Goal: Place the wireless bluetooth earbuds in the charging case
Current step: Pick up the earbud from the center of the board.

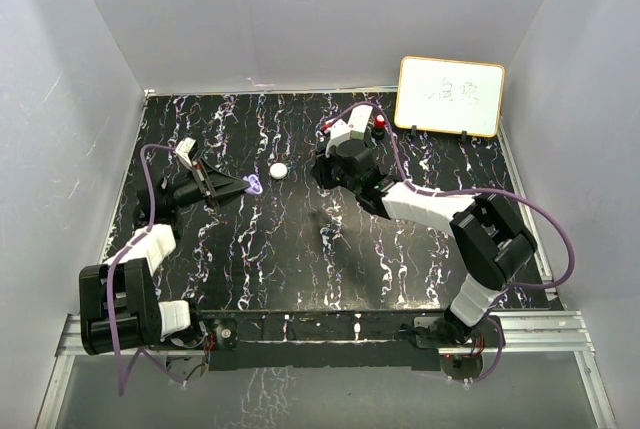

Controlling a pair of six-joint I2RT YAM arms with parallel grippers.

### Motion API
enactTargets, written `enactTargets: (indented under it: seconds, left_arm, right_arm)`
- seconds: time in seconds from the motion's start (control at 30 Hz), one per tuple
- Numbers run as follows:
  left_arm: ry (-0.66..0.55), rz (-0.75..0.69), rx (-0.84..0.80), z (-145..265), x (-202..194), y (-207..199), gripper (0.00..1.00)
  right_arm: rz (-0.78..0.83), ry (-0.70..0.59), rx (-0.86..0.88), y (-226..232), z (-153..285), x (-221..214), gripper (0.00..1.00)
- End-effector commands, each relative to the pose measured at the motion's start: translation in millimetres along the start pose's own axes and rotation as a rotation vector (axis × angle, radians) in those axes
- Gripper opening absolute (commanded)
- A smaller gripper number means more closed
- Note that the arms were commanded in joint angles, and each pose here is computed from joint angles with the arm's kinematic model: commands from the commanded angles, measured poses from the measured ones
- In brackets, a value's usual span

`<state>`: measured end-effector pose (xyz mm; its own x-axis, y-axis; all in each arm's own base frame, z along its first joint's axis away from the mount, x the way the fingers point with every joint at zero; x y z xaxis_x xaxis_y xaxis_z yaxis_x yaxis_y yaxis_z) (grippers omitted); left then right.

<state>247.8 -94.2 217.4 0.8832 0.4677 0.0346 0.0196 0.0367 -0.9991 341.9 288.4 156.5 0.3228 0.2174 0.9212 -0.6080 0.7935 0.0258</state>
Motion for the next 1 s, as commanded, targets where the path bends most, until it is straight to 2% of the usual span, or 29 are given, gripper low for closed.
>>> enactTargets:
  seconds: [0.0,0.57,0.97]
  left_arm:
    - [0.013,-0.045,-0.017,-4.1,-5.6,-6.4,0.00]
    - [0.126,-0.054,-0.002,-42.3,-25.1,-2.6,0.00]
    - [0.191,-0.042,-0.012,-54.9,-36.7,6.5,0.00]
  right_arm:
    - [0.005,-0.144,0.004,-2.1,9.9,35.0,0.00]
    - [0.033,-0.292,0.011,-6.2,42.8,63.8,0.00]
    - [0.115,-0.506,0.111,6.1,62.1,78.2,0.00]
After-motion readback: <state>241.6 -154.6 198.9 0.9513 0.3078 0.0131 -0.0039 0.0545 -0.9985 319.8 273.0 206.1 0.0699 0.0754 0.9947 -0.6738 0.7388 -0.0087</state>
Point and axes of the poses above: each gripper's point midway between its finger pads, its own z axis back along the fingers, its own y axis along the line the jaws close on, x = y × z, the point moved 5 cm from there along z, back along the fingers, and after that the axes turned 10 degrees about z, right-handed, at the moved point
